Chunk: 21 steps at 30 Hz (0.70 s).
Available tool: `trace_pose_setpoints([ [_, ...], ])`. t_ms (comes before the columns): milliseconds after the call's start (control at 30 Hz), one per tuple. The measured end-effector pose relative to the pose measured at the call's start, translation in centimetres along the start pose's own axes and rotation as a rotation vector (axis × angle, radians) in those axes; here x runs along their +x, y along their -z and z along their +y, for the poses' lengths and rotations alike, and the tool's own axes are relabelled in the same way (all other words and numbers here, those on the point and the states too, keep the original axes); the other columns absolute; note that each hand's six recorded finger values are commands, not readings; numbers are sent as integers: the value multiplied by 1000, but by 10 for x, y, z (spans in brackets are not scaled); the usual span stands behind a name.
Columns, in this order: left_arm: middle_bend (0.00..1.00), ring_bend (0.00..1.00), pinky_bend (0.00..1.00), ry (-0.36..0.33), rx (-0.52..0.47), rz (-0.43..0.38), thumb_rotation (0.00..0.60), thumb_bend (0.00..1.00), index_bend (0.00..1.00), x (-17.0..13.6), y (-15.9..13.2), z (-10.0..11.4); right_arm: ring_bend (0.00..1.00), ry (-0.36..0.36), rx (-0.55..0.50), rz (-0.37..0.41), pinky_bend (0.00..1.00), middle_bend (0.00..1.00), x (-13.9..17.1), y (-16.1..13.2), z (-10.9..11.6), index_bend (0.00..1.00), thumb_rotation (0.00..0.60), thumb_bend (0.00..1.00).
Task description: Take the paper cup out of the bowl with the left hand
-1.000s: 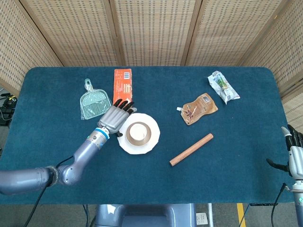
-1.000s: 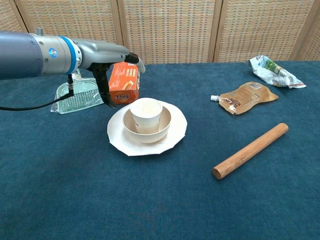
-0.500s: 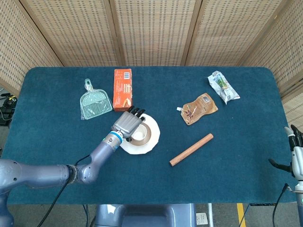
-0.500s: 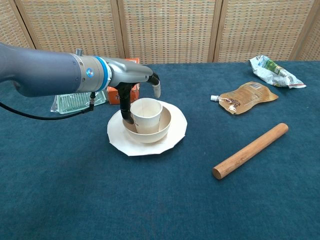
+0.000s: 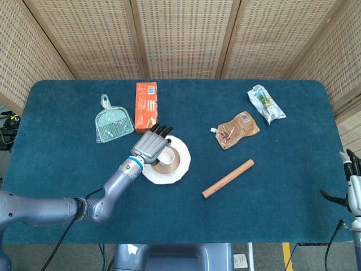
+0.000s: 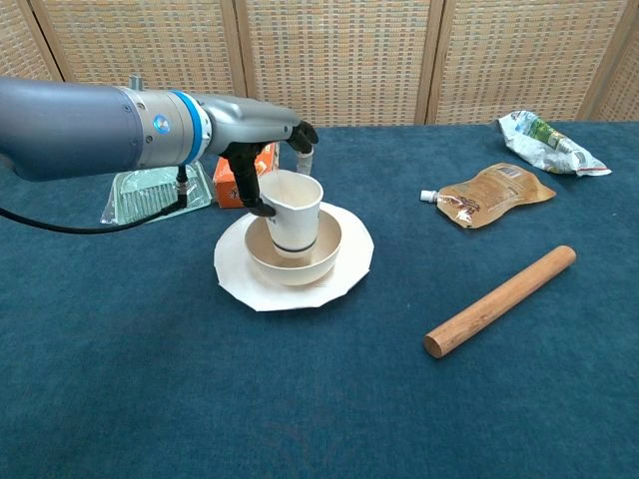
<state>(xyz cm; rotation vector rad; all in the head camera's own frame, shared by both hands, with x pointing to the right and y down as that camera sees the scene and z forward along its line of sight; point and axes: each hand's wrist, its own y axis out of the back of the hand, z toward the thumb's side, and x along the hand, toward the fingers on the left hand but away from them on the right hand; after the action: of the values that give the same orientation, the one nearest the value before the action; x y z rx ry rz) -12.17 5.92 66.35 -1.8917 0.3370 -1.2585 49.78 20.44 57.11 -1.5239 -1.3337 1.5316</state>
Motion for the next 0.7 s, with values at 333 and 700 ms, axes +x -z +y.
trace_pose_setpoints([
  [333,0,0,0,-78,-36,79,600,340,429,-32,52,28,0,-9,9,13,0,0,2,-5,-3,0,600,126],
  [700,0,0,0,-9,-70,231,600,338,410,-73,134,-23,0,-35,27,35,0,0,6,-14,-12,0,600,126],
])
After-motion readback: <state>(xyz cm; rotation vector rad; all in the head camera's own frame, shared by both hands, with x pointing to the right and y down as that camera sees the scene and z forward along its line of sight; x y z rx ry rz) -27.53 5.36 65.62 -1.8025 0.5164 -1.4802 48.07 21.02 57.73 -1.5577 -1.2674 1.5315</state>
